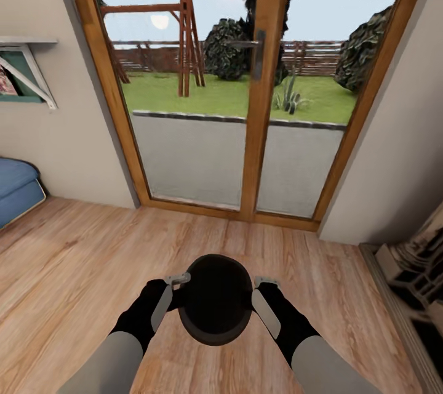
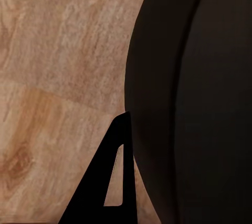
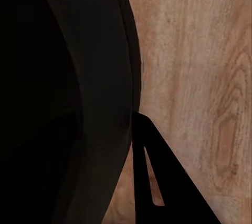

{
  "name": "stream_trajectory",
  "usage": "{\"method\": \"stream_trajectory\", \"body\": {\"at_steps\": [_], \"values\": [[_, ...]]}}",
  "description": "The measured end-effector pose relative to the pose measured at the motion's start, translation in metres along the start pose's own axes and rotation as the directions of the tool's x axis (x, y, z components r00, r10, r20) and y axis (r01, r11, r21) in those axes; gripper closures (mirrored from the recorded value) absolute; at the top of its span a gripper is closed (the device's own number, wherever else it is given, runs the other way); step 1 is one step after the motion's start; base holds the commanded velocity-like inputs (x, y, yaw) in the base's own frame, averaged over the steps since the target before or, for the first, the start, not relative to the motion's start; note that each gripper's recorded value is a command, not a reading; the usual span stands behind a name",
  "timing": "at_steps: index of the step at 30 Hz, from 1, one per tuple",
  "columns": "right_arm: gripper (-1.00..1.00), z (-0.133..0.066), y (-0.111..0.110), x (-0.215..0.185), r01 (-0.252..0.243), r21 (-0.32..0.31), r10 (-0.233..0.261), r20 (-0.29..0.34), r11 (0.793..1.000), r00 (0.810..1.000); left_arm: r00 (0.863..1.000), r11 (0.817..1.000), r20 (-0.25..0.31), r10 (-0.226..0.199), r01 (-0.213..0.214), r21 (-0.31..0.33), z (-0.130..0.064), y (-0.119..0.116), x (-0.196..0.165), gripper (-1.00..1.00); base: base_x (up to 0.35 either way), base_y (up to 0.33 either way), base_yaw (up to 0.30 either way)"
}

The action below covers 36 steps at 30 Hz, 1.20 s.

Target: Place each of the two pumpkins and all three candles from the living room inside a cabinet in the living room (use any cabinet), then make sure every cabinet is closed, and position the cauldron so it is next to a table in the living room.

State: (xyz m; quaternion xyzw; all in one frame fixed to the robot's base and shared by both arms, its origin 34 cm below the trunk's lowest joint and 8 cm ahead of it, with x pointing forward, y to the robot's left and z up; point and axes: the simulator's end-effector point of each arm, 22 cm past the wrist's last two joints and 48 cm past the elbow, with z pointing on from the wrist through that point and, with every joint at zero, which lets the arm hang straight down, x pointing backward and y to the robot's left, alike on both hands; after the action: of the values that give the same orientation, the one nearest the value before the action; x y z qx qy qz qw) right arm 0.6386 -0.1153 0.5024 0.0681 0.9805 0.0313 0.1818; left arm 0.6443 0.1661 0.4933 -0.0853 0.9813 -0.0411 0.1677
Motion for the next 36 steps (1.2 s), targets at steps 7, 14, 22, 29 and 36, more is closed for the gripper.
{"method": "stream_trajectory", "body": {"at_steps": [7,14,22,29,36], "values": [[1.00,-0.0001,0.0001,-0.0002,0.001,0.000,-0.001,0.001,1.000,1.000,1.000,1.000,0.001,-0.001,0.001,0.000,0.0000,0.0001,0.0000,1.00,-0.113,0.000,0.291],[1.00,0.0000,0.0001,0.0002,0.001,0.000,-0.001,-0.001,1.000,1.000,1.000,1.000,-0.001,0.000,0.000,0.000,0.0001,0.0002,0.0005,1.00,-0.242,-0.089,0.291],[1.00,0.0000,0.0001,0.0002,0.001,0.000,-0.001,0.000,1.000,1.000,1.000,1.000,-0.001,-0.001,0.001,0.000,0.0001,0.0002,0.0005,1.00,-0.220,-0.112,0.291],[1.00,0.0000,0.0001,0.0001,0.002,0.000,-0.002,0.000,1.000,1.000,1.000,1.000,0.000,-0.001,0.001,0.000,0.0001,0.0001,0.0004,1.00,-0.153,-0.021,0.291],[1.00,0.0000,0.0000,0.0000,0.002,0.000,-0.002,0.000,1.000,1.000,1.000,1.000,0.000,-0.001,0.001,0.000,0.0001,0.0001,0.0003,1.00,-0.102,-0.001,0.291]]}}
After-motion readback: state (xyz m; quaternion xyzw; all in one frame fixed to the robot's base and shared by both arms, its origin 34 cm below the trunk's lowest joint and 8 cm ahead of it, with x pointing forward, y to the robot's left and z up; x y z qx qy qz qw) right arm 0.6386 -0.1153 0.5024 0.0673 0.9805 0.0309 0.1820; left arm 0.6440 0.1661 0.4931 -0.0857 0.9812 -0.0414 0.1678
